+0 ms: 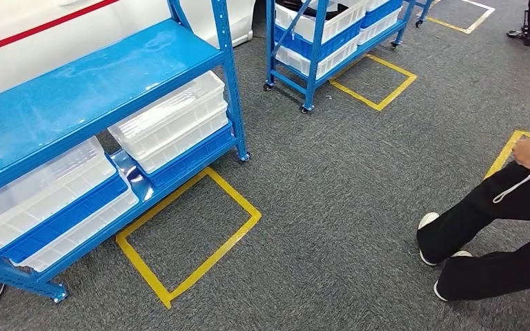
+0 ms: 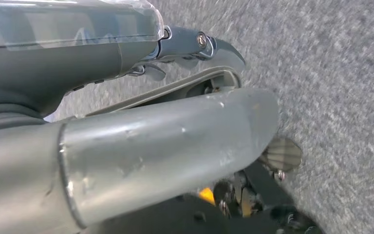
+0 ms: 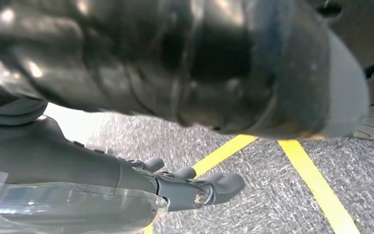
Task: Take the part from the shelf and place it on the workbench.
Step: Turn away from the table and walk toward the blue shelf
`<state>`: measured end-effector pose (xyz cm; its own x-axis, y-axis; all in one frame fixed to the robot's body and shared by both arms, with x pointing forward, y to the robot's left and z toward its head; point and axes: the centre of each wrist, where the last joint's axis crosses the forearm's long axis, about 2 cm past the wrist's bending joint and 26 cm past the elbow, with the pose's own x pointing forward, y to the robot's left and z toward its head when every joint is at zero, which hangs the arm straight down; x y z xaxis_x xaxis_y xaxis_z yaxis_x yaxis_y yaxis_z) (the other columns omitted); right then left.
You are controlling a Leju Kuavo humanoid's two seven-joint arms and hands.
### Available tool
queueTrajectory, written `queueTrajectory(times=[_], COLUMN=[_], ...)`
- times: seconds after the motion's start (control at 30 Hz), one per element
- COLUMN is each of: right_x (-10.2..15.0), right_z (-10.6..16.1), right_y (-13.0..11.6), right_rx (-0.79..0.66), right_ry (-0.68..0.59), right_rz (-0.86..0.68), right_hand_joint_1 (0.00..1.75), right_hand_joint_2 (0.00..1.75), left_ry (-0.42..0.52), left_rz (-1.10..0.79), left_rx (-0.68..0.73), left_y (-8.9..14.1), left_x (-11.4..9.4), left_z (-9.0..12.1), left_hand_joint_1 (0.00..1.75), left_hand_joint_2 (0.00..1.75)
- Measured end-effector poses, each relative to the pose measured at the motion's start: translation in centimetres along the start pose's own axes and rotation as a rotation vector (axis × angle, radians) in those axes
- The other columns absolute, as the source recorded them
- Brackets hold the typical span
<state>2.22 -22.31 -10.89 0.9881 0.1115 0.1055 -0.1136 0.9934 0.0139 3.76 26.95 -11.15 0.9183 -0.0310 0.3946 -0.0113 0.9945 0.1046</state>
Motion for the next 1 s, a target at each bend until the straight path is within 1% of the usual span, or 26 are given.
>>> queueTrajectory(times=[0.2,0.33,0.47,0.77,1.0], right_x=[-0.08,0.03,0.35,-0.3,-0.1], right_z=[0.0,0.01,0.0,0.0,-0.01], right_y=[0.01,0.05,0.02,-0.02,-0.13], right_rx=[-0.005,-0.008,-0.014,-0.005,-0.025], right_ry=[0.004,0.003,0.002,0.02,0.014], right_rz=[0.007,0.009,0.01,0.014,-0.01], right_hand_joint_1=[0.0,0.0,0.0,0.0,0.0], right_hand_joint_2=[0.0,0.0,0.0,0.0,0.0], left_ry=[0.003,-0.003,0.007,0.006,0.008], left_rz=[-0.003,-0.004,-0.005,-0.008,-0.006], left_rx=[-0.001,0.002,0.001,0.006,0.007], left_y=[0.01,0.17,0.06,0.02,-0.03], left_x=[-0.09,0.23,-0.14,0.11,0.03], left_z=[0.03,-0.1,0.04,-0.04,0.0], left_hand_joint_1=[0.0,0.0,0.0,0.0,0.0], left_hand_joint_2=[0.0,0.0,0.0,0.0,0.0])
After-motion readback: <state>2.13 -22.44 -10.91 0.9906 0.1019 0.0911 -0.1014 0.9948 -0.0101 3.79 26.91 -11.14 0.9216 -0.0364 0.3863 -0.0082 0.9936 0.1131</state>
